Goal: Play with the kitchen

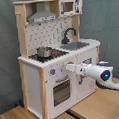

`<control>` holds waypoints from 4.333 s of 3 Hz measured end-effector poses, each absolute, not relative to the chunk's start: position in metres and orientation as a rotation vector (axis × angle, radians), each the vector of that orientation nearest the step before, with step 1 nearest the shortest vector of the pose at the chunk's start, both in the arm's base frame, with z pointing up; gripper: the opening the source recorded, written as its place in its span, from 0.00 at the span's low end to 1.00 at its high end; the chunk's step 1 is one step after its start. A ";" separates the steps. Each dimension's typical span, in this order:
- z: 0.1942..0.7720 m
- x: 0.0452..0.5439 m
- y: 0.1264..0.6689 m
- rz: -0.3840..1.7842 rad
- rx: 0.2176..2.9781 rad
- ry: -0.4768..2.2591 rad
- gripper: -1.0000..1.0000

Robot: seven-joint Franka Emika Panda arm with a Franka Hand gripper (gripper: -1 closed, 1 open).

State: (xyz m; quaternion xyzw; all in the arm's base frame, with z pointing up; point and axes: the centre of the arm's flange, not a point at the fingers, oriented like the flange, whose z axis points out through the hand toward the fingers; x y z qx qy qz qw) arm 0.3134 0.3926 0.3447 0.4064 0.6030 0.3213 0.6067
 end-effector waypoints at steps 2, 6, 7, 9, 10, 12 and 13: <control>0.333 0.339 0.385 0.866 1.005 1.377 1.00; 0.330 0.347 0.374 1.177 1.132 1.304 1.00; 0.327 0.348 0.366 1.230 1.186 1.257 1.00; 0.323 0.348 0.354 1.254 1.237 1.210 0.00; 0.328 0.348 0.357 1.241 1.206 1.221 0.00; 0.328 0.348 0.356 1.070 1.047 1.321 0.00; 0.328 0.348 0.356 0.983 0.963 1.364 0.00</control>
